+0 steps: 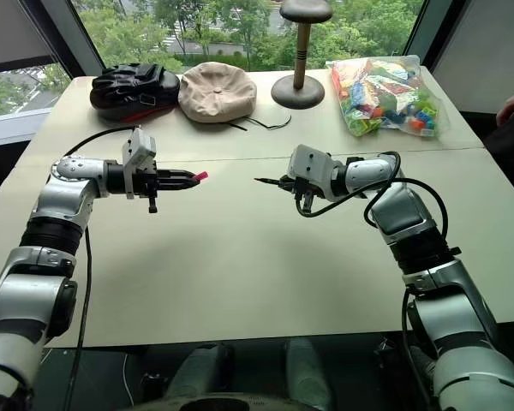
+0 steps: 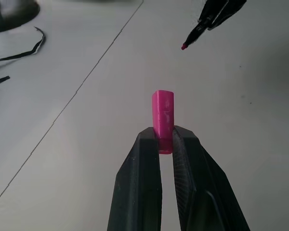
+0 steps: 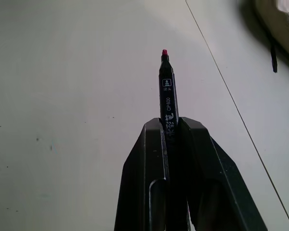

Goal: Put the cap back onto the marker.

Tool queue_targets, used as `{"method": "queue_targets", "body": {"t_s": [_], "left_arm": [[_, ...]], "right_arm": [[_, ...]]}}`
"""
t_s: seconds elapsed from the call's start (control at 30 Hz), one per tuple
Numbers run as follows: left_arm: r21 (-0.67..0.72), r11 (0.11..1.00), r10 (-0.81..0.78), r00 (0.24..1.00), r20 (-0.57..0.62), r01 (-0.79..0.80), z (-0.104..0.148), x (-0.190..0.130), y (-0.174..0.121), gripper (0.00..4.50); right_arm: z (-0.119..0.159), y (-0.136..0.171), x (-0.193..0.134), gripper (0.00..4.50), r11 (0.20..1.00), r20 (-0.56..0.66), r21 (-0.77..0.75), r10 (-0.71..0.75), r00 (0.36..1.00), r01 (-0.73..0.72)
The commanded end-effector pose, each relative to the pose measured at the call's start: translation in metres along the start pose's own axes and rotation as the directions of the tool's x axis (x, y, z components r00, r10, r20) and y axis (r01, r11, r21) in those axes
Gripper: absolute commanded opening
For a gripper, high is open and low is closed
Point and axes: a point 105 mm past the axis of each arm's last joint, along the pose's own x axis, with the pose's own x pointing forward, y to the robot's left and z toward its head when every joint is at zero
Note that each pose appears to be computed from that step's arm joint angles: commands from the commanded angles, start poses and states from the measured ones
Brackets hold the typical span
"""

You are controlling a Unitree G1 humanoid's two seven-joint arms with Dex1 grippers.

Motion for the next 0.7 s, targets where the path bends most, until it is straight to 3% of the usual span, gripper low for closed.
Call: {"method": "queue_targets", "body": {"t_s": [0.03, 0.23, 0.7], "left_arm": [[0.045, 0.999, -0.027, 1.0, 0.0, 0.027, 0.003, 0.01, -0.001, 0.06], [0.058, 0.996, -0.068, 0.998, 0.016, 0.067, 0.003, 0.027, -0.007, 0.06], [0.053, 0.995, -0.084, 0.995, 0.046, 0.082, 0.007, 0.034, -0.01, 0.06]], "right_arm": [[0.027, 0.0, 0.001, 0.0, 0.999, 0.074, -0.048, 0.006, 0.997, -0.002], [0.034, 0.004, 0.006, 0.0, 0.999, 0.096, -0.037, 0.015, 0.995, -0.012], [0.037, 0.009, 0.011, 0.0, 1.0, 0.114, -0.01, 0.015, 0.993, -0.014]]}}
